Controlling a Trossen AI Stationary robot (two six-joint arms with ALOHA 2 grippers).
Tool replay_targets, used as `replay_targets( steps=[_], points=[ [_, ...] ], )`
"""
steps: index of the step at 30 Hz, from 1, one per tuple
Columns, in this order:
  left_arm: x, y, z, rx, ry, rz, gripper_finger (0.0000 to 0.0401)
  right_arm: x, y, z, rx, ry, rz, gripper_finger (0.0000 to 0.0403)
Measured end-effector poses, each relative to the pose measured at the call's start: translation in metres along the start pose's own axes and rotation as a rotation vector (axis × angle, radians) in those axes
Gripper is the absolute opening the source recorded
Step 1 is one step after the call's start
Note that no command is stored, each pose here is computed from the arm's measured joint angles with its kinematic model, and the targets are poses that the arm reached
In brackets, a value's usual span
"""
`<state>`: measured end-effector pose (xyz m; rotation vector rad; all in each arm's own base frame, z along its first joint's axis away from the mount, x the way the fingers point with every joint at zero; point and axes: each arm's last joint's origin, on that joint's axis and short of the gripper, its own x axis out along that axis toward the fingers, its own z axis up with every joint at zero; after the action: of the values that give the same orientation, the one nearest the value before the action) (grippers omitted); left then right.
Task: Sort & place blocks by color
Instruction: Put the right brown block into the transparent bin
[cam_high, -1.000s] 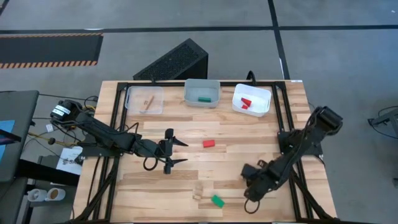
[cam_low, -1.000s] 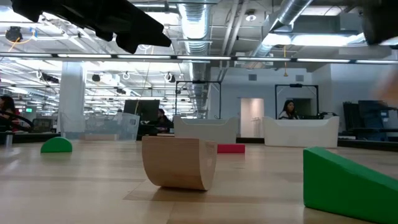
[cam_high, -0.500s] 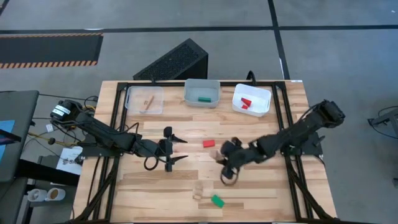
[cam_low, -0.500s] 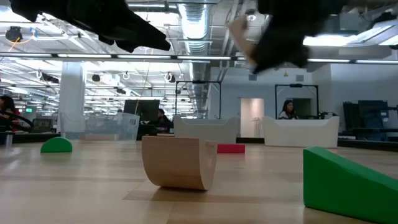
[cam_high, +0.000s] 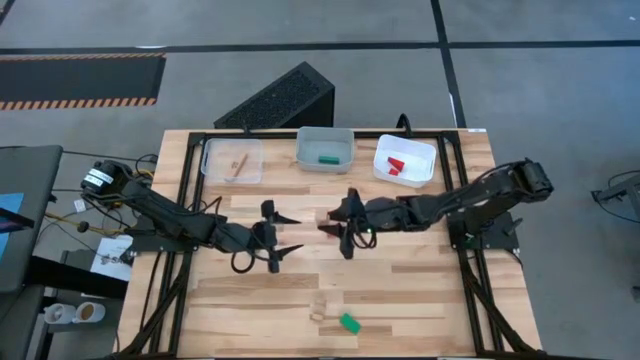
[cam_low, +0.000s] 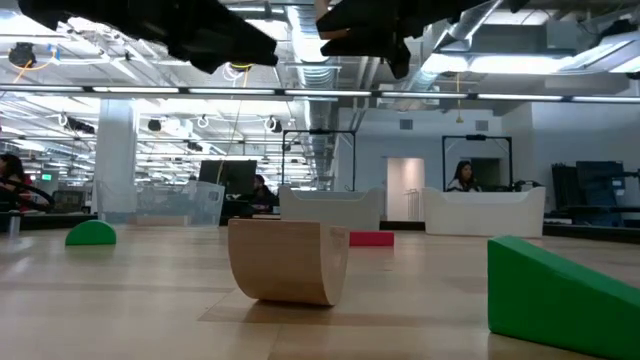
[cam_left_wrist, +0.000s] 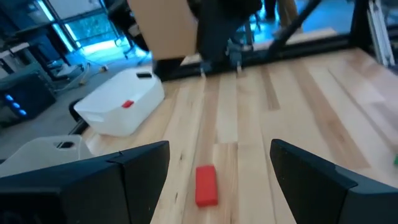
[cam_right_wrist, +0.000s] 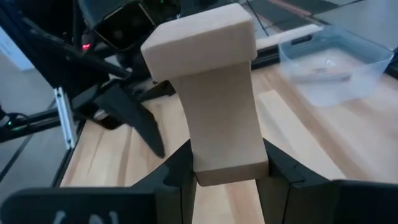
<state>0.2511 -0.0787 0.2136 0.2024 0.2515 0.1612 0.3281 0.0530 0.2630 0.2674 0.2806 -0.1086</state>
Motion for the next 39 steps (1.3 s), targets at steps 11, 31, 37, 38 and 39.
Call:
replay_targets(
  steps=[11,31,37,38,39],
  points=[
    [-0.001,0.003,0.011,-0.024,-0.101,0.062,0.0267,-0.001,-0.002,-0.014,-0.007,0.033,-0.022,0.0134],
    [-0.007,0.031,-0.012,-0.249,-0.346,-0.018,0.0267,-0.004,0.004,-0.018,-0.023,0.026,-0.053,0.0137],
    [-0.006,0.035,-0.013,-0.291,-0.354,-0.052,0.0267,0.006,0.005,-0.023,-0.021,-0.003,-0.068,0.0137],
    [-0.006,0.035,-0.012,-0.298,-0.363,-0.064,0.0267,0.01,0.004,-0.027,-0.03,0.001,-0.069,0.0136],
    [-0.006,0.035,-0.012,-0.308,-0.368,-0.076,0.0267,0.016,0.005,-0.03,-0.035,-0.013,-0.063,0.0136]
  ],
)
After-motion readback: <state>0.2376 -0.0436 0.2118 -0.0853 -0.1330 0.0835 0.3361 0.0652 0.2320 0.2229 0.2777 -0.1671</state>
